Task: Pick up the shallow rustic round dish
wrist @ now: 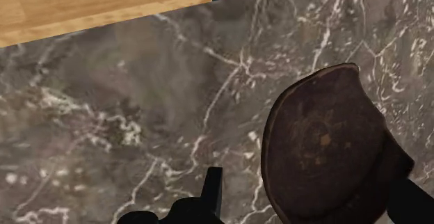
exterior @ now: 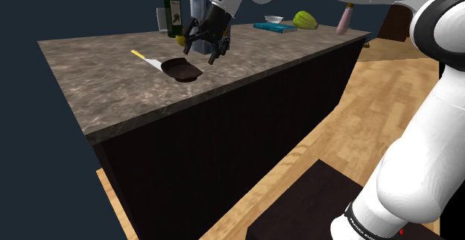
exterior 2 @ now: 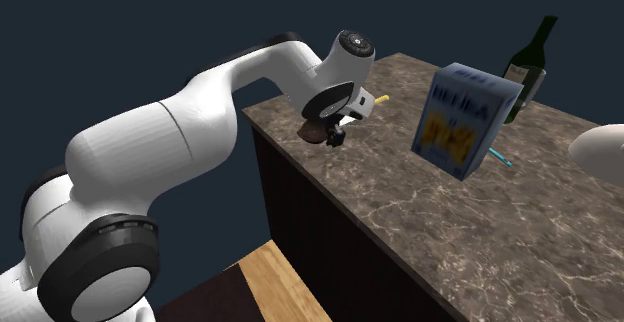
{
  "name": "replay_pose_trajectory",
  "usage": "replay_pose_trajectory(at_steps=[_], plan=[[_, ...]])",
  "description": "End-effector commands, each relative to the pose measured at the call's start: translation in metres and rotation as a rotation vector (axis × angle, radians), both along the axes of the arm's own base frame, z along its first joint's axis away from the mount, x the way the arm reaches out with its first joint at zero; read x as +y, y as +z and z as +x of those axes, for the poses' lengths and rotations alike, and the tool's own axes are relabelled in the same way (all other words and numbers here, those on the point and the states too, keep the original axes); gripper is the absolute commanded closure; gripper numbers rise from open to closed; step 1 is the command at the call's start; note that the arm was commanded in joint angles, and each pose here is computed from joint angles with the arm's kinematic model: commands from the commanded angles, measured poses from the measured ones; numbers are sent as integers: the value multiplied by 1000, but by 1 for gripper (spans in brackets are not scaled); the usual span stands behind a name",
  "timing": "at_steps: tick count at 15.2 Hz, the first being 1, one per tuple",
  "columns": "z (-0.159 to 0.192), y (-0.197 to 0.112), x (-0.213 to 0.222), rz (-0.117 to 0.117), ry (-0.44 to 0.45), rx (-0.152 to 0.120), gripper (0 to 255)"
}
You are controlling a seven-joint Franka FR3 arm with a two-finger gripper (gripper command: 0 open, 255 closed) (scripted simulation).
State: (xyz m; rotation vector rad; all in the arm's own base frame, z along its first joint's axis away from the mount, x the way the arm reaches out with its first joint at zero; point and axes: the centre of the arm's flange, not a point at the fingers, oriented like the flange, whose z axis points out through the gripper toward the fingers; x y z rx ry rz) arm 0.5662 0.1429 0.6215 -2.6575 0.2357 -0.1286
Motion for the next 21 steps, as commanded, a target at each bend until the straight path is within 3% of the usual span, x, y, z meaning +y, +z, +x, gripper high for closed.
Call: replay_pose_trajectory(at_steps=[1,6,7,16,21], plan=[[1,-10,0,2,-1,-1,0],[1,-28,0,2,-1,-1,0],[0,-29,0,2,-1,0,255],[1,-28,0,2,-1,-1,255],[1,-2,0,2,-1,-1,255]])
